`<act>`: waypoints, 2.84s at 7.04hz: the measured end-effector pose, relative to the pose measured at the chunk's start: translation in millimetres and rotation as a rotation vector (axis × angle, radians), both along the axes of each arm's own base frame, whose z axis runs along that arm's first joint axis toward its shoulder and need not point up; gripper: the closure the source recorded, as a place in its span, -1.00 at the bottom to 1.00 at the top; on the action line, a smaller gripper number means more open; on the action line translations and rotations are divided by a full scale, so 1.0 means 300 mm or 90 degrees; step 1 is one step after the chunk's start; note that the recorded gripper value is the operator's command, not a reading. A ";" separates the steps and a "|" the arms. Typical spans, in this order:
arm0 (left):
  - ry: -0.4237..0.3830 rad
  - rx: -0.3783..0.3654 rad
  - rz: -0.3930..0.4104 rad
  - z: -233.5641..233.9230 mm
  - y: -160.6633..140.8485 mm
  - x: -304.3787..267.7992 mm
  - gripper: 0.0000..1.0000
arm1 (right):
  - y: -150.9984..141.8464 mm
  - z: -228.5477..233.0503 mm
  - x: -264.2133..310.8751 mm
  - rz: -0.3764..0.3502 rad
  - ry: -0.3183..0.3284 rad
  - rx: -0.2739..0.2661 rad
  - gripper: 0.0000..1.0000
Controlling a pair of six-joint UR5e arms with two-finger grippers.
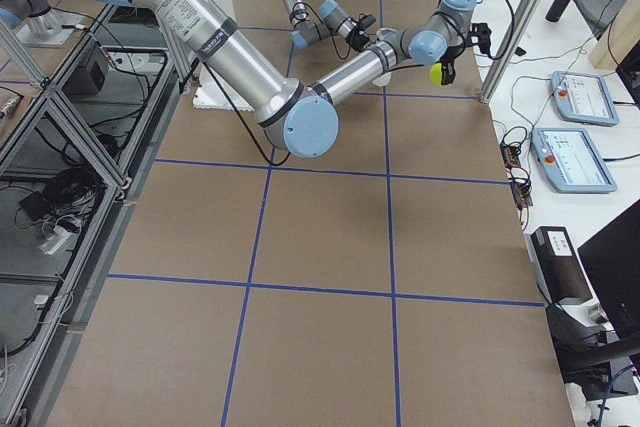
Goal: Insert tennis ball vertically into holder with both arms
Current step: 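Lift the ball and carry it with the right gripper over the can, then lower the ball into the can's mouth with the right gripper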
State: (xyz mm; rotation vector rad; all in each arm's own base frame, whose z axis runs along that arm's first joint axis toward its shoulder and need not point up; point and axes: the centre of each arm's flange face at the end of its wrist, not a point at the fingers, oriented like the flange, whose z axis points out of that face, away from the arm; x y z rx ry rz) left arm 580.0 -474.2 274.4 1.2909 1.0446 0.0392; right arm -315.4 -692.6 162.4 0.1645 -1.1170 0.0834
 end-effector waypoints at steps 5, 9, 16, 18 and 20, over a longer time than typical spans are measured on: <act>0.001 0.000 0.001 -0.004 0.003 0.005 -0.50 | 0.403 -0.553 -0.480 0.007 -0.027 -0.085 1.00; -0.003 -0.001 0.002 0.004 0.004 0.009 -0.50 | 0.439 -0.495 -0.552 0.010 0.002 -0.078 1.00; -0.005 -0.002 0.007 0.011 0.018 0.024 -0.50 | 0.423 -0.382 -0.497 0.013 0.016 -0.068 -0.84; -0.005 -0.002 0.007 0.009 0.019 0.023 -0.50 | 0.422 -0.363 -0.501 0.016 0.020 -0.070 -0.98; -0.005 -0.002 0.007 0.010 0.019 0.024 -0.50 | 0.422 -0.363 -0.501 0.019 0.020 -0.071 -0.99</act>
